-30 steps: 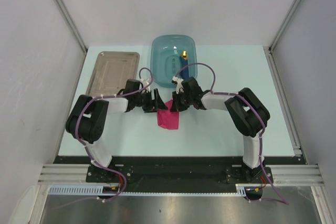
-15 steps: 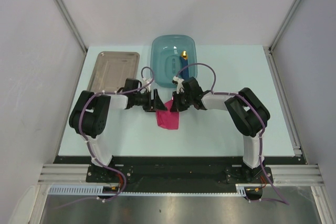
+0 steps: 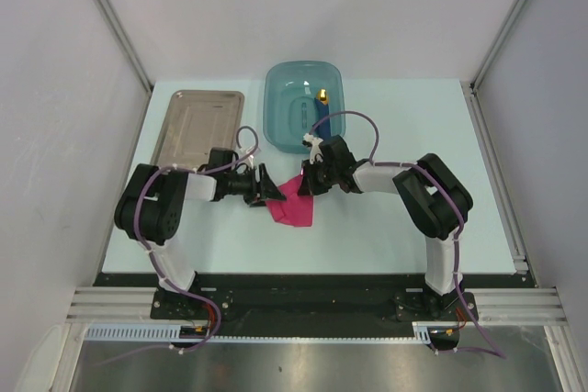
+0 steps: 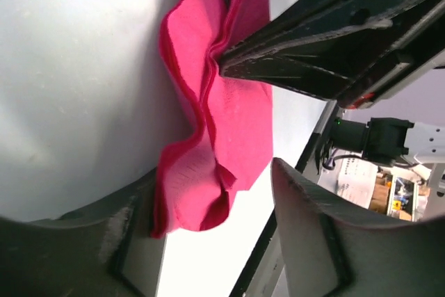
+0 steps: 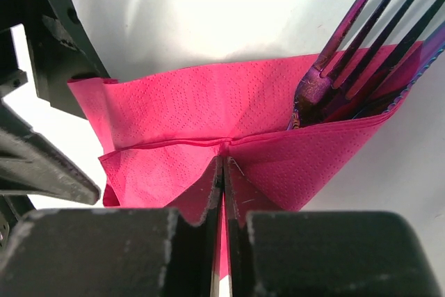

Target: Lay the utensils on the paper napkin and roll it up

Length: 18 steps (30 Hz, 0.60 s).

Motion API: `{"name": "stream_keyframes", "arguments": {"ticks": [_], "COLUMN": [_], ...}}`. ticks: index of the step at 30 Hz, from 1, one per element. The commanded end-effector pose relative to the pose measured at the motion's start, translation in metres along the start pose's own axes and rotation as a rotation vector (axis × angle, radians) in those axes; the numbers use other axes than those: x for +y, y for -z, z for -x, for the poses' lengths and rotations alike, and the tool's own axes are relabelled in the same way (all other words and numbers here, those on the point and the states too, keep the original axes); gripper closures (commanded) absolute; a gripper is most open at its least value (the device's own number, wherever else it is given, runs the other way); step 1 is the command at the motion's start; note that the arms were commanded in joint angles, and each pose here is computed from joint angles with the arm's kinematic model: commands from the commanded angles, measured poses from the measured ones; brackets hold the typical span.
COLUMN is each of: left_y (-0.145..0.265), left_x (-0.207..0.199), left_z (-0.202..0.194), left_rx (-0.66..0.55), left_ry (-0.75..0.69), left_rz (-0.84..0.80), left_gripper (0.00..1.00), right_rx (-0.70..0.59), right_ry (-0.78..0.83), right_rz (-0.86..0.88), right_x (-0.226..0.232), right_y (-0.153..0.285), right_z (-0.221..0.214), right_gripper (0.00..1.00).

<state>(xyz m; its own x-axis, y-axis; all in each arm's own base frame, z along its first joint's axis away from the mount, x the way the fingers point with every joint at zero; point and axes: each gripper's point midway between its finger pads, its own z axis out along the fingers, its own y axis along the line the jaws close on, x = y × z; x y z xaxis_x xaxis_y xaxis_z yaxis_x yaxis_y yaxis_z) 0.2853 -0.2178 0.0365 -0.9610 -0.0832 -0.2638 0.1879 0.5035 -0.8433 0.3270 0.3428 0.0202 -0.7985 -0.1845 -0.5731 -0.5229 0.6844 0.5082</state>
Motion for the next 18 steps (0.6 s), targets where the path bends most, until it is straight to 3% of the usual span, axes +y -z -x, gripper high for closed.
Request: {"name": "stream_keyframes", "arguments": {"ticks": [1,4,7,18], "left_y": [-0.003,0.000,0.006,-0.007], "left_x": [0.001,-0.007,-0.017,-0.051], "left_z": [0.002,0.008,0.010,0.004], "left_rx": [-0.039,-0.071,-0.089,-0.033], "left_ry": [0.055,0.047,0.028,-0.039], "left_rz": [-0.019,-0.033,-0.037,-0.046], "left_gripper": [0.41,0.58,0.67,0.89], "right_rx": [0.068,0.068,0.066,0.066], "right_ry": [-0.020,-0.019,-0.018,-0.018], "right_rz": [-0.153,-0.156,-0.158,-0.164], "right_x": [-0.042,-0.040,-0.040,-0.038], "right_y": [-0.008,-0.009,-0.009,-0.012], "right_z": [-0.035,-0.035,-0.034,-0.033], "right_gripper": [0.96,0.96,0.96,0.96]}}
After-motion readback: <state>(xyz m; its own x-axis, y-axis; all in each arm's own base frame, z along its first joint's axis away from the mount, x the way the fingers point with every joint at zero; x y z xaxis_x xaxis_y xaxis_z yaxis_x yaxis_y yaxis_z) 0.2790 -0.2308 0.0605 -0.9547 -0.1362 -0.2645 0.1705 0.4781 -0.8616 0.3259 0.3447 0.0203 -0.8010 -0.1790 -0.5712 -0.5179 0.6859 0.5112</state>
